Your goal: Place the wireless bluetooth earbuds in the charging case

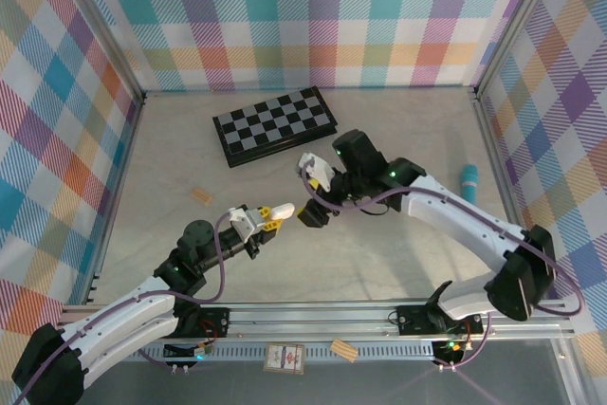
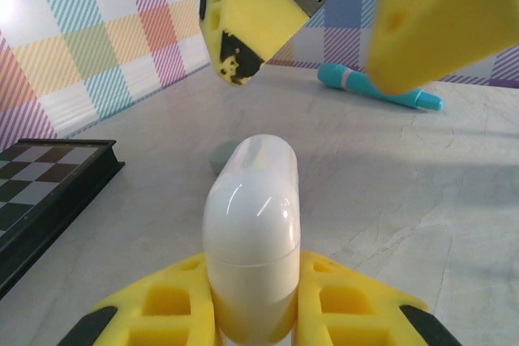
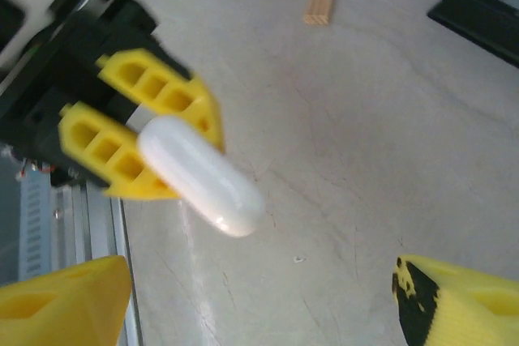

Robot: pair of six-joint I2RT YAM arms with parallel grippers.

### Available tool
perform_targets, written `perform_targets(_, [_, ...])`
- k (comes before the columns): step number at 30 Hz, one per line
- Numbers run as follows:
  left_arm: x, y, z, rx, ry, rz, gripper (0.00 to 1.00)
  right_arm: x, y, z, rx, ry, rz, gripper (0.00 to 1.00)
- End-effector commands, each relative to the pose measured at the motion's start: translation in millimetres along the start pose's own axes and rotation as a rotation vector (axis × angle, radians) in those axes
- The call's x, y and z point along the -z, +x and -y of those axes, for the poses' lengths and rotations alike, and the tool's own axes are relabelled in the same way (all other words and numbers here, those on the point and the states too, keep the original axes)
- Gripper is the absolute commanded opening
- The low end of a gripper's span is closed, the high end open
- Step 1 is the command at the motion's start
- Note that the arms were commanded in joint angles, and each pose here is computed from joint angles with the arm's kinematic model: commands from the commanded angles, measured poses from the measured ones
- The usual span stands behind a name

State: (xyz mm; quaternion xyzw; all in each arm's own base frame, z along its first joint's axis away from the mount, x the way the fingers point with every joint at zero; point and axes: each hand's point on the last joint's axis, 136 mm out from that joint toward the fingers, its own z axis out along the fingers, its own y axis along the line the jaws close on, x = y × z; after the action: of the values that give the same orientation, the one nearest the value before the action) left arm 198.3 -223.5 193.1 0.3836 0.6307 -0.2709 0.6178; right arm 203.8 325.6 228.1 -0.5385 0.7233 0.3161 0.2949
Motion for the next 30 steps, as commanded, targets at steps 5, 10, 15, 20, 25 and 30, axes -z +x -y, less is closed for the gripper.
perform_targets(5, [-1,-22,11,-0.022,0.077,0.053,0.12,-1,-8,-21,0.333,-0.084,0.066,0.69])
perform_targets(10, [-5,-22,16,-0.013,0.113,0.048,0.12,-15,-7,-28,0.33,-0.148,0.06,0.64])
perform_targets(15, [-7,-24,17,-0.008,0.124,0.05,0.12,-26,-7,-29,0.303,-0.175,0.071,0.59])
perform_targets(20, [-8,-25,17,-0.011,0.13,0.049,0.12,-30,-3,-28,0.281,-0.178,0.068,0.43])
perform_targets(25, [-10,-25,19,-0.005,0.143,0.052,0.12,-29,3,-27,0.272,-0.164,0.056,0.3])
perform_targets(30, [-11,-25,21,0.001,0.162,0.051,0.14,-26,5,-27,0.264,-0.15,0.059,0.27])
